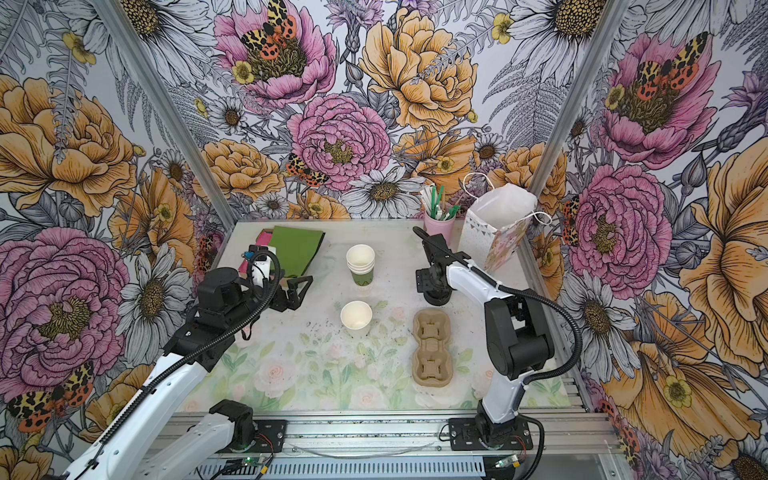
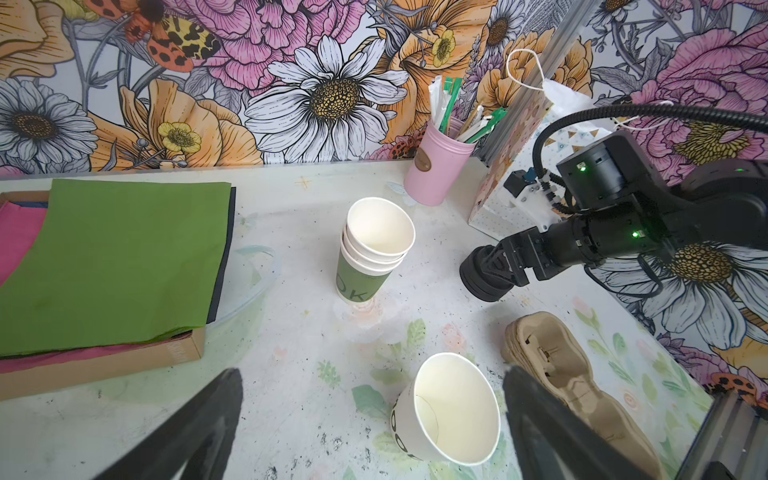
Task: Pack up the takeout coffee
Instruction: 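Move the right gripper to the black lid and grasp it, then lift the black lid slightly with the right gripper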
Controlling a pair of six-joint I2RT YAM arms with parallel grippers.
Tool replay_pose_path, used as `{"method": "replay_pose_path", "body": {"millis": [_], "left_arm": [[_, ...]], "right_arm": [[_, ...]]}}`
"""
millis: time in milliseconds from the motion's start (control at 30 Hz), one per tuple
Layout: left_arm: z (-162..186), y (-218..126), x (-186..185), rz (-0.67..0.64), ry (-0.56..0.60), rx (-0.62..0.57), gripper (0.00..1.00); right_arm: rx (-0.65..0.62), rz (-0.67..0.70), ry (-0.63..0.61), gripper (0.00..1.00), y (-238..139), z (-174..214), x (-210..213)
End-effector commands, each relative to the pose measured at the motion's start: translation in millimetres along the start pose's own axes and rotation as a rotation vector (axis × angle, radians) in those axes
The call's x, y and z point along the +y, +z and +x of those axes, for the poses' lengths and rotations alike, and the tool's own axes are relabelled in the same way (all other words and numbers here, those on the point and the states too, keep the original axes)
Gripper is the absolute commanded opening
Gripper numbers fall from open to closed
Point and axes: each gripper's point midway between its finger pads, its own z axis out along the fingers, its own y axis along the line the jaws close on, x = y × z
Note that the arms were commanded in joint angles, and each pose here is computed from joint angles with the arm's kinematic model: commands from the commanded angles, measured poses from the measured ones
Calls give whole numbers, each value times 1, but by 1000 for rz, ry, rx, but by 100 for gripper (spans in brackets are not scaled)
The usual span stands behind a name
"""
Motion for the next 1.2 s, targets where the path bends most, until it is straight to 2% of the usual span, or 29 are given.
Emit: {"method": "replay_pose_path", "body": {"millis": [0, 300, 533, 800, 1167], "left_arm": [[3, -3, 2, -3, 3, -1, 99], [3, -3, 2, -3, 3, -1, 99], [3, -4, 3, -9, 4, -6, 99], [3, -4, 3, -8, 4, -7, 99], [2, -5, 2, -5, 4, -8, 99]], "right_arm": [[12, -18, 5, 86, 6, -4, 1], [35, -8, 20, 78, 17, -3, -7], [9, -21, 25, 78, 8, -10, -6], [-80, 8, 45, 86, -26, -23, -20], [-7, -60, 77, 94, -6, -14, -22]]}}
